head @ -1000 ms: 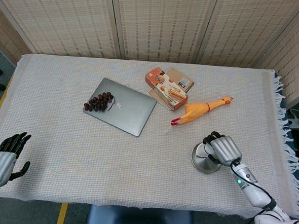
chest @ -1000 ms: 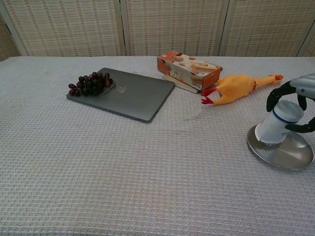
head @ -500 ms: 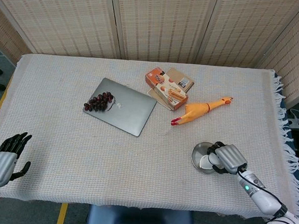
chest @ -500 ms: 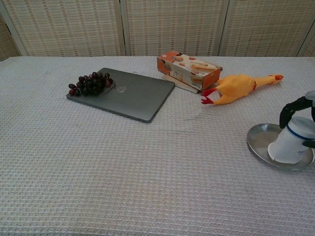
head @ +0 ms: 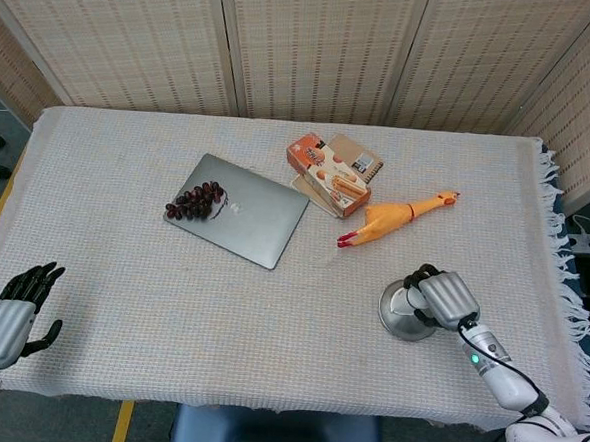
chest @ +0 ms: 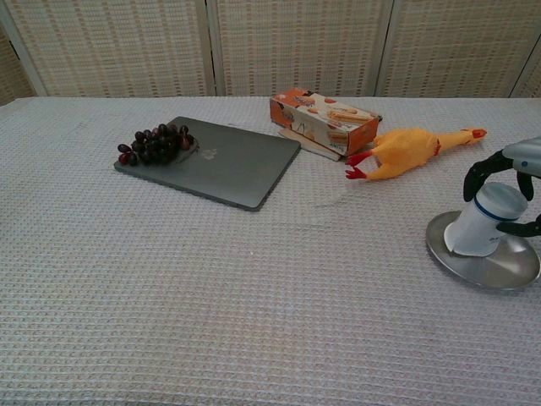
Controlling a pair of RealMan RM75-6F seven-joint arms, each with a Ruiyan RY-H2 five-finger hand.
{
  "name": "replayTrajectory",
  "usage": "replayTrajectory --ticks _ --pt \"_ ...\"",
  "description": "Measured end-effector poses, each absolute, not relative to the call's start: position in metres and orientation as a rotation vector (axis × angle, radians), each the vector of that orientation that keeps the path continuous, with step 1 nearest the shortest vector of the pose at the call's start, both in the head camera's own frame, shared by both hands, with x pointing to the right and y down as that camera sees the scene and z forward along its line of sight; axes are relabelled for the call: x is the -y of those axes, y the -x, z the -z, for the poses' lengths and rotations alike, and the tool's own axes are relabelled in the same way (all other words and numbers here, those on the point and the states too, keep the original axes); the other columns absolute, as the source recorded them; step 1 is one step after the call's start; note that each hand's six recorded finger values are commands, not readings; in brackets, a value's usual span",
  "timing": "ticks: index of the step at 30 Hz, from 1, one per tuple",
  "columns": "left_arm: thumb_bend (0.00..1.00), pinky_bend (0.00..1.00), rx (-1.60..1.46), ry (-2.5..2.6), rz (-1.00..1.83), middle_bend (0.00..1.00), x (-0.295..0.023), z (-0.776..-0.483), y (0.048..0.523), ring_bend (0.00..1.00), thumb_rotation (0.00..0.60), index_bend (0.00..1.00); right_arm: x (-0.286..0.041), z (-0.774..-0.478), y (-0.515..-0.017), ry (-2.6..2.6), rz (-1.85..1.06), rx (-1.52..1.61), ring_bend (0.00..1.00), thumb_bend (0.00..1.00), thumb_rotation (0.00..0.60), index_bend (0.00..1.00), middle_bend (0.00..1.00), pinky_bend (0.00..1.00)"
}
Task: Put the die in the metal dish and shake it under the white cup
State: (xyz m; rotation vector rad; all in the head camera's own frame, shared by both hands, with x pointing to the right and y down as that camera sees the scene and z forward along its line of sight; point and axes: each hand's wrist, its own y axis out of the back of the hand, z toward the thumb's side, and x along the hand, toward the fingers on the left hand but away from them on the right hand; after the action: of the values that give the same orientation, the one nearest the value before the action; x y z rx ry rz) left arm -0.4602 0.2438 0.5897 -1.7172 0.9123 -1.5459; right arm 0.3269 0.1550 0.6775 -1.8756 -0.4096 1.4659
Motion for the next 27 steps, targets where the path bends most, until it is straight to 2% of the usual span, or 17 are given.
replayTrajectory --ticks 9,20,27 --pt "0.41 0.12 -0.899 1.703 1.558 0.00 -0.243 -0.592 0.461 0.00 0.600 0.00 -0.178 -0.666 -0.331 1.942 -1.504 0.288 0.19 0.24 0.600 0.44 0.33 0.48" --pt "0.41 0.12 -0.894 1.688 1.563 0.00 -0.242 -0.593 0.462 0.00 0.600 0.00 -0.158 -0.680 -0.315 1.856 -1.464 0.373 0.19 0.24 0.600 0.44 0.33 0.49" --pt "0.41 0.12 -0.897 1.686 1.562 0.00 -0.243 -0.592 0.463 0.00 0.600 0.00 -0.156 -0.671 -0.318 1.837 -1.460 0.414 0.19 0.24 0.600 0.44 0.33 0.49"
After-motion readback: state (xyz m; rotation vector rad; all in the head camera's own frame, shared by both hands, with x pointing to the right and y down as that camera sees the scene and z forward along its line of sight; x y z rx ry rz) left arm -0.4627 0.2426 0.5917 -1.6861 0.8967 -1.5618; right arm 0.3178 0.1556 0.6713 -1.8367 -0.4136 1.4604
